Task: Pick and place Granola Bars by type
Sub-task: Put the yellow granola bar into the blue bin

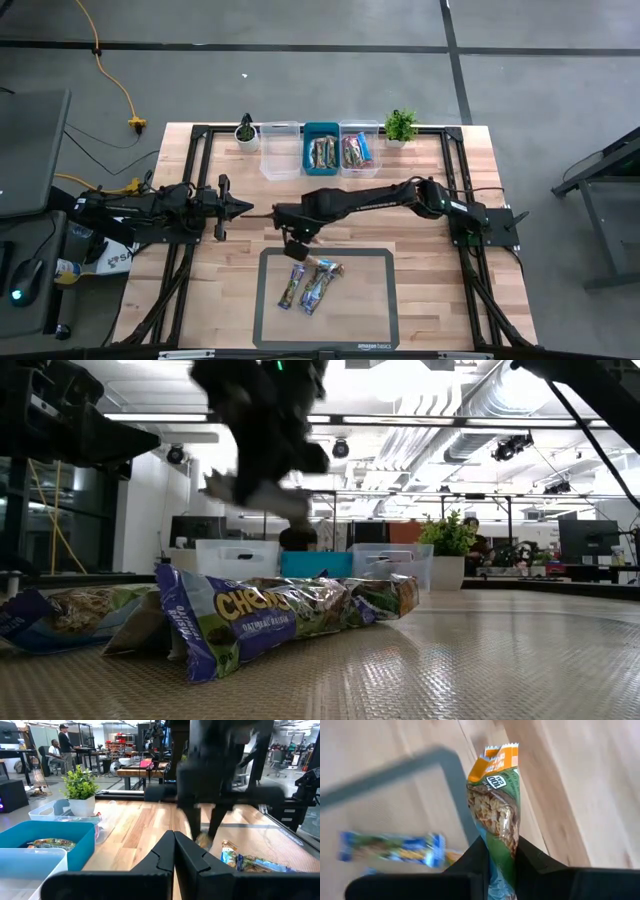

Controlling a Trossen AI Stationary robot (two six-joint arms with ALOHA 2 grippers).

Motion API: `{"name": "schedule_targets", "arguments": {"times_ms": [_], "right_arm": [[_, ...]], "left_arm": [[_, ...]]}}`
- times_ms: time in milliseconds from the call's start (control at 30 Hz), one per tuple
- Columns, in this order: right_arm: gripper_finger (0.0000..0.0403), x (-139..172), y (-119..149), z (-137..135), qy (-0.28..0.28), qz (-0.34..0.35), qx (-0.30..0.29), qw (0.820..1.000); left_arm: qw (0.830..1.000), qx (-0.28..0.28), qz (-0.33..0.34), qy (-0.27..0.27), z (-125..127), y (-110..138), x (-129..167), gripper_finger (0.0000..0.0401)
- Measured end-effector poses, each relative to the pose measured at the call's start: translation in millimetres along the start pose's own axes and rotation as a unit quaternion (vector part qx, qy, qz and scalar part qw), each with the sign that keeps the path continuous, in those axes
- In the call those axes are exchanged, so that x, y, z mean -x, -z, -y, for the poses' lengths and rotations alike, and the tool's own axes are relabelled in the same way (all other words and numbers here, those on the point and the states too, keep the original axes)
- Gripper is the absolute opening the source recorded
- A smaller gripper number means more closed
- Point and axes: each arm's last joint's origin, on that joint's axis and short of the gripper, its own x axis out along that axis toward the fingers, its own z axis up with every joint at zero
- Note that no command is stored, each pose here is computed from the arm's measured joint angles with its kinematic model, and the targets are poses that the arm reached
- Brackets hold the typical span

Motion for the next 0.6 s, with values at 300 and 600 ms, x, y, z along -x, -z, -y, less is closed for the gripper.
{"name": "schedule_targets", "arguments": {"times_ms": [300,600], "right_arm": [[0.0039,69.9,-17.7,-6.0,-0.046,0.120,0.008,0.992],[0.0040,152.6,-11.2,5.5,-0.006,0.227,0.003,0.974]], "left_arm": [[1.000,0.000,0.000,0.000,0.0,0.0,0.0,0.0001],[1.000,0.000,0.000,0.000,0.0,-0.1,0.0,0.0001]]}}
